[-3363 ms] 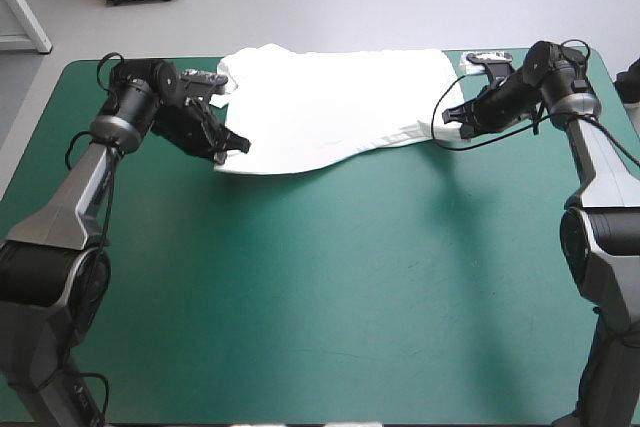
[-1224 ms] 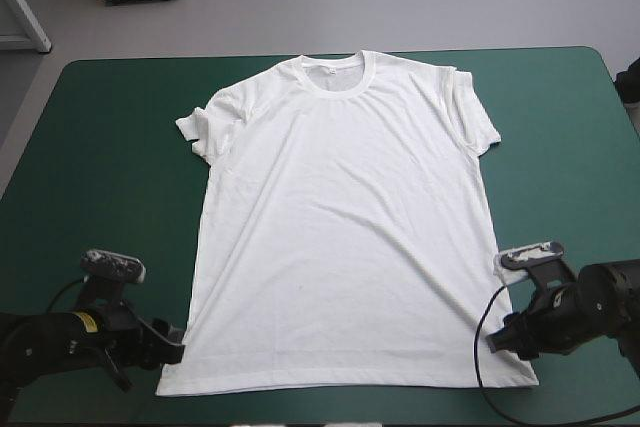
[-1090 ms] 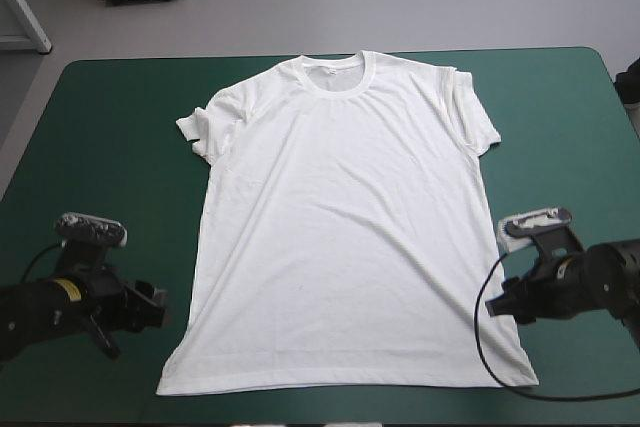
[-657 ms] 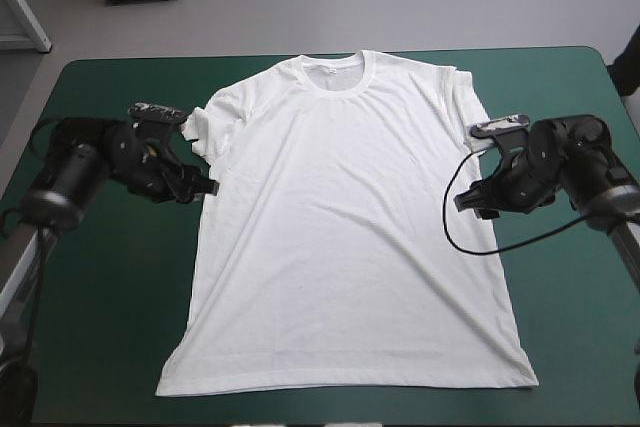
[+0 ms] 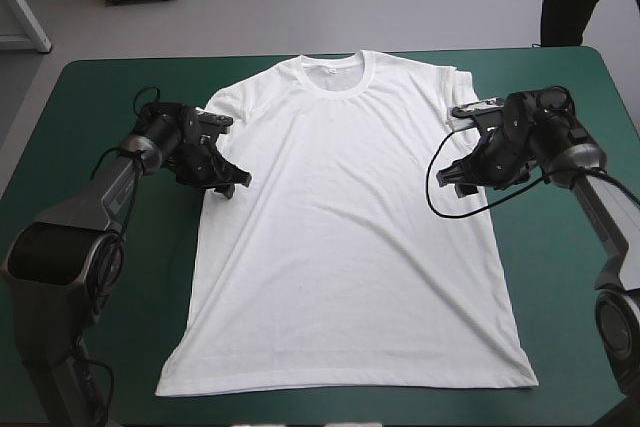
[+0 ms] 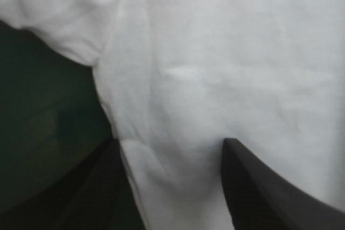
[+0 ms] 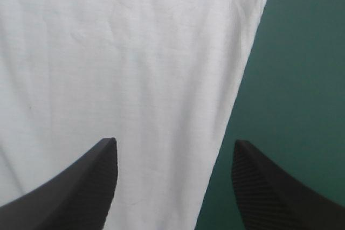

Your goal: Fold the cloth

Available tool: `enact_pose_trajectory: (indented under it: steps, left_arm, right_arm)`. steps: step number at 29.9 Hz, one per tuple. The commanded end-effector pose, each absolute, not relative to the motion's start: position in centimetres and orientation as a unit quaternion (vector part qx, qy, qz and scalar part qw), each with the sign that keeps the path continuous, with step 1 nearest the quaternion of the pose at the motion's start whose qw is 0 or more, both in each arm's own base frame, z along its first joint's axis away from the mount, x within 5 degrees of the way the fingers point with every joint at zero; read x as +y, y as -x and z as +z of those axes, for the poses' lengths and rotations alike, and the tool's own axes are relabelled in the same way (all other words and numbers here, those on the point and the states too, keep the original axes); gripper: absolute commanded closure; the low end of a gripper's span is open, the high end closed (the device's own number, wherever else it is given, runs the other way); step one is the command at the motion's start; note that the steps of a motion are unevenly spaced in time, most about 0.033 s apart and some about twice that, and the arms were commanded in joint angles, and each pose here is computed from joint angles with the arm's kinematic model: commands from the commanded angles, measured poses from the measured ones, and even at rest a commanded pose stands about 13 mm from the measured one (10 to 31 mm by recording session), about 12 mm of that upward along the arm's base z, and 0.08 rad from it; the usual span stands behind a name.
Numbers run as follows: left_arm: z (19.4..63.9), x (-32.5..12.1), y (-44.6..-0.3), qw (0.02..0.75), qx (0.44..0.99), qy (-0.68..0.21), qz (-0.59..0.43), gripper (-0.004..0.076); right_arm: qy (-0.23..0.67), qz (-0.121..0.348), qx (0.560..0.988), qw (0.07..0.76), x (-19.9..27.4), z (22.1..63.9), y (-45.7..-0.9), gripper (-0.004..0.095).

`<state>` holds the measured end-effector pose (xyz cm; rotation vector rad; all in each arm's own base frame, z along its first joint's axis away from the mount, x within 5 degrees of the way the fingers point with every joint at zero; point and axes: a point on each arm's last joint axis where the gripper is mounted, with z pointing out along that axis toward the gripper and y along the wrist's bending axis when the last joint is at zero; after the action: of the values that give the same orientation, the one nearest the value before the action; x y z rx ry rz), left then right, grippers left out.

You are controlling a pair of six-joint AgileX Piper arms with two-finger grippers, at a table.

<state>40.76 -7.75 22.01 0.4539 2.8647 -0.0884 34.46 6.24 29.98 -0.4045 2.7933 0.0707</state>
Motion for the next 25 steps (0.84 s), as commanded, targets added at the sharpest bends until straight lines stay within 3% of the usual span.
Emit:
enact_pose_trajectory:
  steps: [1,12,15,20,25]
  left_arm:
    - [24.8,-7.4,-41.1,0.174,0.973,-0.147,-0.029,0.0316]
    - [22.1,-7.4,-41.3,0.122,0.981,-0.135,-0.07,0.0332]
    - [21.9,-7.5,-41.3,0.118,0.981,-0.135,-0.072,0.0433]
    - [21.9,-7.6,-41.2,0.116,0.98,-0.147,-0.074,0.0723]
    - [22.0,-7.8,-41.1,0.111,0.977,-0.158,-0.084,0.0746]
  right_arm:
    - [0.146,0.029,0.969,0.199,6.3,32.0,-34.4,0.0317]
    - [0.146,0.026,0.968,0.204,6.2,31.9,-34.5,0.0327]
    - [0.147,0.017,0.966,0.211,6.1,31.7,-34.9,0.0327]
    - [0.149,0.012,0.969,0.197,6.2,29.9,-36.1,0.0326]
    - [0.149,0.012,0.972,0.183,6.5,28.3,-38.2,0.0324]
